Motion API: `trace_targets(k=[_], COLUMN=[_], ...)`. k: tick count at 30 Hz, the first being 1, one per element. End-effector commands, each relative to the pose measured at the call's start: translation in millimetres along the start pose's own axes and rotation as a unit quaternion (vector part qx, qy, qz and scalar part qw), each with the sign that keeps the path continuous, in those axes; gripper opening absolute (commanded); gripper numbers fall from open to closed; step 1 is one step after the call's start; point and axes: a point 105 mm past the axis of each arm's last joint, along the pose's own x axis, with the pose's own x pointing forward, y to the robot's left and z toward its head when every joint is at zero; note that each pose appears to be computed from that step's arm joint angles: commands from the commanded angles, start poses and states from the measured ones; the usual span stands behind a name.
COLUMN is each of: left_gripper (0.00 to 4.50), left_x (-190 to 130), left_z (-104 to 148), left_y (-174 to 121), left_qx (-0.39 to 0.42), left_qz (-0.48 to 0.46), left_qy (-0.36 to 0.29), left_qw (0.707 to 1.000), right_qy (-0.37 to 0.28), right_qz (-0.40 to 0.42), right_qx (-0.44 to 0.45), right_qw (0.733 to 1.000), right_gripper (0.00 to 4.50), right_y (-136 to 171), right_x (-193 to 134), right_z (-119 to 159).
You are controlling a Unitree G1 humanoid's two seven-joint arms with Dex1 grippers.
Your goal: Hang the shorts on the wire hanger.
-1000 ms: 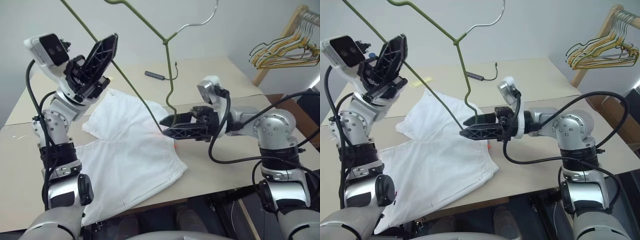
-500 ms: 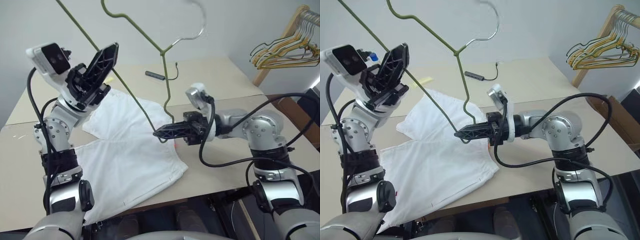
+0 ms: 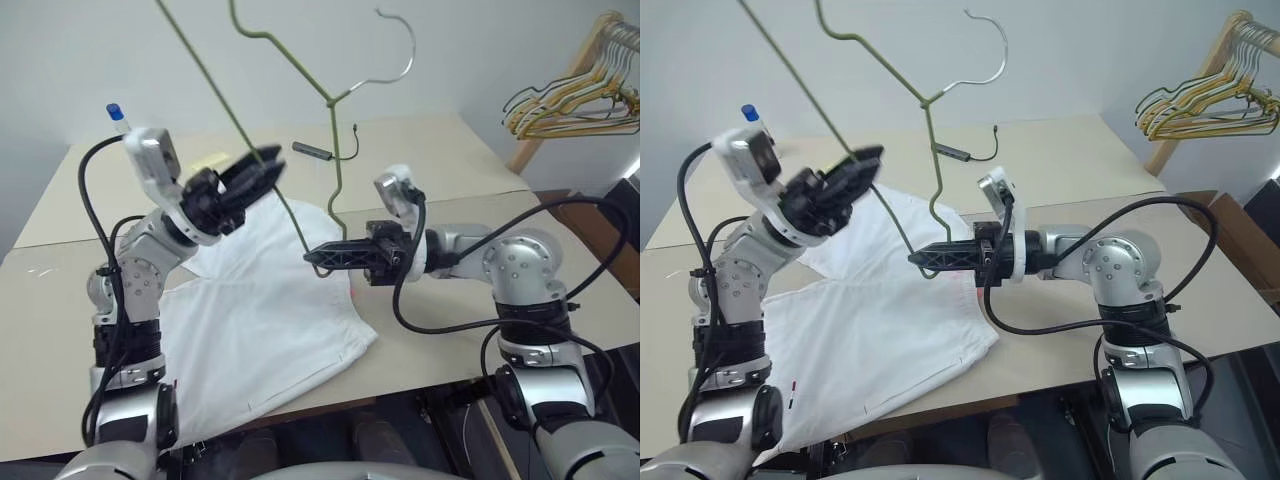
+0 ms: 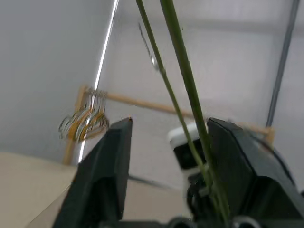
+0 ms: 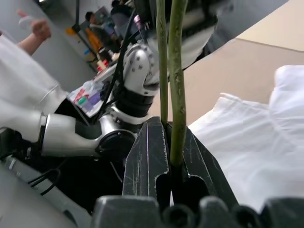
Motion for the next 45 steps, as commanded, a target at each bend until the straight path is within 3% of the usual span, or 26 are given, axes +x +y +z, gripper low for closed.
trace_targets(k=[1, 2, 3, 7, 10, 15, 19, 23, 32, 45], left_gripper=[3.96, 4.35, 4.47, 4.47, 4.47, 4.47, 4.47, 4.47, 4.47, 4.47], left_x=[-11.4, -18.2, -26.0, -46.7, -57.2, -65.1, -61.9, -58.5, -61.5, -61.6], left_z=[-34.8, -39.0, -44.0, -52.2, -54.3, -61.2, -62.5, -64.9, -60.9, -62.6], left_y=[9.6, 13.2, 17.6, 16.4, 7.5, -9.5, -15.6, -20.9, -20.1, -24.4], left_qx=[0.042, 0.055, 0.071, 0.114, 0.135, 0.14, 0.139, 0.138, 0.135, 0.132], left_qz=[0.042, 0.059, 0.077, 0.081, 0.059, 0.012, -0.004, -0.017, -0.016, -0.006], left_qy=[0.116, 0.131, 0.152, 0.207, 0.245, 0.284, 0.28, 0.286, 0.3, 0.301], left_qw=[0.991, 0.988, 0.983, 0.968, 0.958, 0.948, 0.95, 0.948, 0.944, 0.944], right_qy=[-0.046, -0.046, -0.047, -0.051, -0.011, 0.013, 0.048, 0.092, 0.113, 0.113], right_qz=[-0.014, -0.036, -0.062, -0.151, -0.216, -0.2, -0.18, -0.191, -0.207, -0.197], right_qx=[-0.009, -0.001, 0.006, 0.055, 0.1, 0.193, 0.322, 0.368, 0.37, 0.362], right_qw=[0.999, 0.998, 0.997, 0.986, 0.971, 0.961, 0.928, 0.905, 0.899, 0.904], right_gripper=[0.0, 0.0, 0.0, 0.0, 0.0, 0.0, 0.0, 0.0, 0.0, 0.0], right_y=[4.4, 0.4, -4.2, -17.7, -20.0, 1.6, 18.0, 19.9, -2.2, -22.7], right_x=[-14.2, -22.8, -34.0, -74.0, -105.4, -143.9, -172.1, -192.0, -206.4, -189.0], right_z=[13.8, 8.9, 3.2, -20.4, -50.7, -80.3, -111.6, -143.5, -158.1, -159.9])
